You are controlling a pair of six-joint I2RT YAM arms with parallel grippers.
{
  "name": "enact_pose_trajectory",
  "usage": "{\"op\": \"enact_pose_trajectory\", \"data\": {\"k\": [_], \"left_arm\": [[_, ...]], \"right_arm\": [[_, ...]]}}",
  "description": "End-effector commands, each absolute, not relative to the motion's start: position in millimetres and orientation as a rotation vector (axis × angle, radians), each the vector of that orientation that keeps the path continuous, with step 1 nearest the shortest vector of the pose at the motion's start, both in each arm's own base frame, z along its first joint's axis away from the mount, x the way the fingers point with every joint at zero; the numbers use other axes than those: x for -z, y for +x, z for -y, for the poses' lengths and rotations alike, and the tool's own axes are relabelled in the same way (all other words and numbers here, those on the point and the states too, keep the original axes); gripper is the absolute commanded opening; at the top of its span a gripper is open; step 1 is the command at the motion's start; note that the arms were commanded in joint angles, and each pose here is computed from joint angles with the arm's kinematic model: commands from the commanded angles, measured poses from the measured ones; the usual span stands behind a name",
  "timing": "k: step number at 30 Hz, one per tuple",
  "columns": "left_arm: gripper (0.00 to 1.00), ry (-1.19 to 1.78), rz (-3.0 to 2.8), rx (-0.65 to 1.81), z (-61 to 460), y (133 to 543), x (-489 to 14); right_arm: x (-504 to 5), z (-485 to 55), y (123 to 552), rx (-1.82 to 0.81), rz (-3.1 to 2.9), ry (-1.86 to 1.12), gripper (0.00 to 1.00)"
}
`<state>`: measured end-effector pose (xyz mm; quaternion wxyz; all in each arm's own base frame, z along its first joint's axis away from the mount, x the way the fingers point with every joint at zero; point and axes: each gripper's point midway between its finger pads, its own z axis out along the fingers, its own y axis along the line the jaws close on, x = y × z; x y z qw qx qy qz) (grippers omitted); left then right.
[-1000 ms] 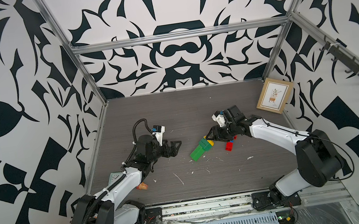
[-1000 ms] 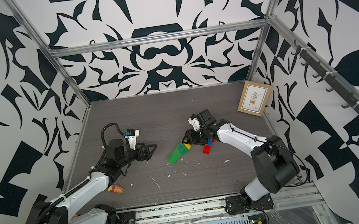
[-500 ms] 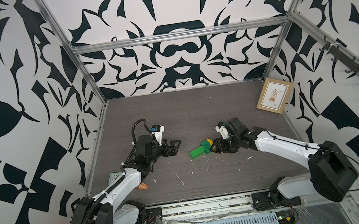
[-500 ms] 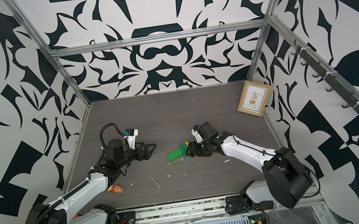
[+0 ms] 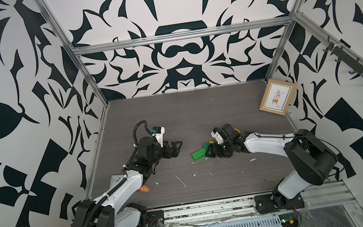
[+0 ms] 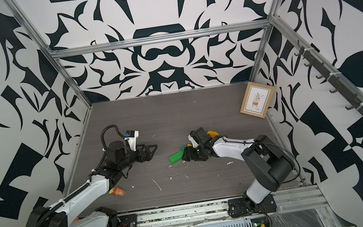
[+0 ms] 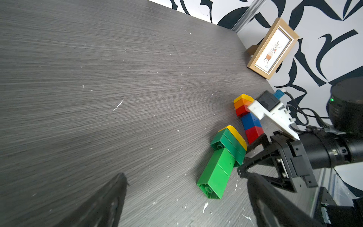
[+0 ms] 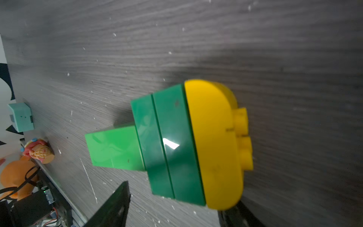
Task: Assemble an ice cream with lego
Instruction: Adjust the lego brick at the center of the board, then reset both arms
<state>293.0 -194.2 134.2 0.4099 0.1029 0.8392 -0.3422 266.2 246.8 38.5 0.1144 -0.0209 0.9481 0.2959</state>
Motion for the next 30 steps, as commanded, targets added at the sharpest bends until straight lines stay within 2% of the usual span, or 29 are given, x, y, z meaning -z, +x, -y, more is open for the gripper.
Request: {"op": "enact_pose_trajectory", "data": {"k": [1, 8, 13, 16, 18, 22, 25, 30], "left_arm": [[0.99, 0.220, -2.133, 0.833, 187.0, 289.0, -128.6], [0.99, 0.144, -2.113, 0.724, 173.2, 304.2, -134.7], [0.99, -0.046, -2.102, 0.348, 120.3, 330.4, -143.5], [0.99, -0.108, -1.997, 0.059, 80.4, 344.6, -161.7], [0.99, -0.071, -1.905, -0.112, 63.3, 354.9, -170.4], [0.99, -0.037, -1.847, -0.350, 27.3, 386.1, -151.8], [0.99, 0.012, -1.926, -0.327, 20.6, 407.5, -136.2], [0.99, 0.048, -2.024, -0.079, 22.8, 403.7, -121.6]], "right_arm": [[-65.2, -263.7, 297.6, -0.930, -2.662, -0.134, 0.72], [-70.3, -279.8, 333.7, -1.017, -2.629, -0.163, 0.74], [-93.8, -265.3, 357.0, -0.983, -2.570, -0.186, 0.76], [-126.4, -219.3, 367.1, -0.811, -2.457, -0.177, 0.78], [-143.6, -173.5, 370.2, -0.566, -2.373, -0.167, 0.81], [-153.5, -80.3, 366.9, -0.074, -2.196, -0.066, 0.94], [-146.2, -30.7, 363.4, 0.152, -2.128, 0.039, 1.00], [-124.4, 1.4, 367.0, 0.186, -2.045, 0.137, 1.00]]}}
